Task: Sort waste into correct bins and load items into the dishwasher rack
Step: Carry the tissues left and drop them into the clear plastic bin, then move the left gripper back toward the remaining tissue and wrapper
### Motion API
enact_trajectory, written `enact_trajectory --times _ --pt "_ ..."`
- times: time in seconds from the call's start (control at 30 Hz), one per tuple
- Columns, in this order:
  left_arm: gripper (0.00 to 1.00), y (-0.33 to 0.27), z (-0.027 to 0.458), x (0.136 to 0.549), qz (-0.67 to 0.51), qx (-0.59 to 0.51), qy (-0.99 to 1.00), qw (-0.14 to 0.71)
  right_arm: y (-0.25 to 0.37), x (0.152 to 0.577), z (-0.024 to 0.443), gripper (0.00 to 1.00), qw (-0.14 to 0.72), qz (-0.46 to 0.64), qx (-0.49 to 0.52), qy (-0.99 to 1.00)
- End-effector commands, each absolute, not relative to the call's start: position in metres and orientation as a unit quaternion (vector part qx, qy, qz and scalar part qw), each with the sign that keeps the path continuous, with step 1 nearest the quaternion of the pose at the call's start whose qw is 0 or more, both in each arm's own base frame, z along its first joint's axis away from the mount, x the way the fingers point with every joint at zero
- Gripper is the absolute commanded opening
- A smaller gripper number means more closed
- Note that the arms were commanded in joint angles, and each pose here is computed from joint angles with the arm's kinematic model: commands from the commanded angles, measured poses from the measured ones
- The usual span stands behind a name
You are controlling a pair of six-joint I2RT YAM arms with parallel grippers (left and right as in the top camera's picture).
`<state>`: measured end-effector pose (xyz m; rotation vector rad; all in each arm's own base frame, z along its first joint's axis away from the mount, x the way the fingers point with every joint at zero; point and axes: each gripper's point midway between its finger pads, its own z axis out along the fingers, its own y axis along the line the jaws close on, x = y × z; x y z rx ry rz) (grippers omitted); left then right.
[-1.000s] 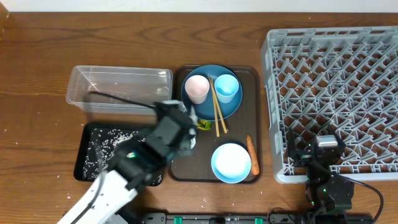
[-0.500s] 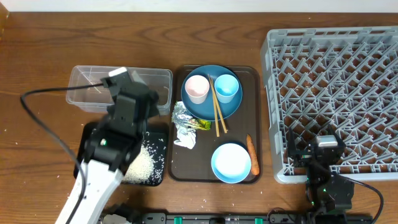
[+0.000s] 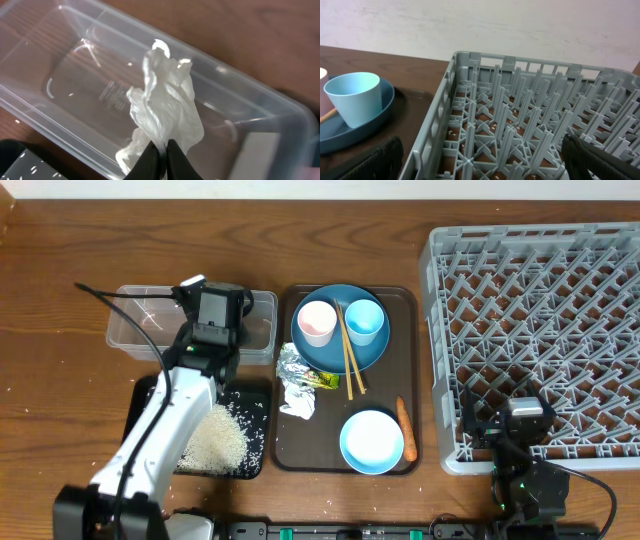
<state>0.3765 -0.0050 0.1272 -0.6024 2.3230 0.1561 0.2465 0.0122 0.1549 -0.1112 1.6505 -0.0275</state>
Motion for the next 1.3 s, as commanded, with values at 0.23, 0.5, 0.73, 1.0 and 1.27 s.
enact_trajectory --times 0.23,0.5,0.73,1.0,1.27 --pt "0.52 -0.005 0.152 0.379 0.039 -0.235 0.891 0.386 0.008 0.247 0.153 0.99 0.674 -0.022 -0.044 0.737" --pt "0.53 -0.096 0.188 0.313 -0.225 -0.133 0.920 0.293 0.008 0.247 0.153 0.99 0.674 -0.022 -0.044 0.737" --pt "0.53 -0.102 0.167 0.254 -0.234 -0.136 0.946 0.179 0.008 0.247 0.153 0.99 0.674 -0.022 -0.044 0.737" --pt "0.53 -0.101 0.144 0.242 -0.219 -0.143 0.956 0.135 0.008 0.247 0.153 0.99 0.674 -0.022 -0.044 0.737" --pt "0.75 -0.116 0.129 0.240 -0.213 -0.121 0.964 0.103 0.008 0.247 0.153 0.99 0.674 -0.022 -0.044 0.737"
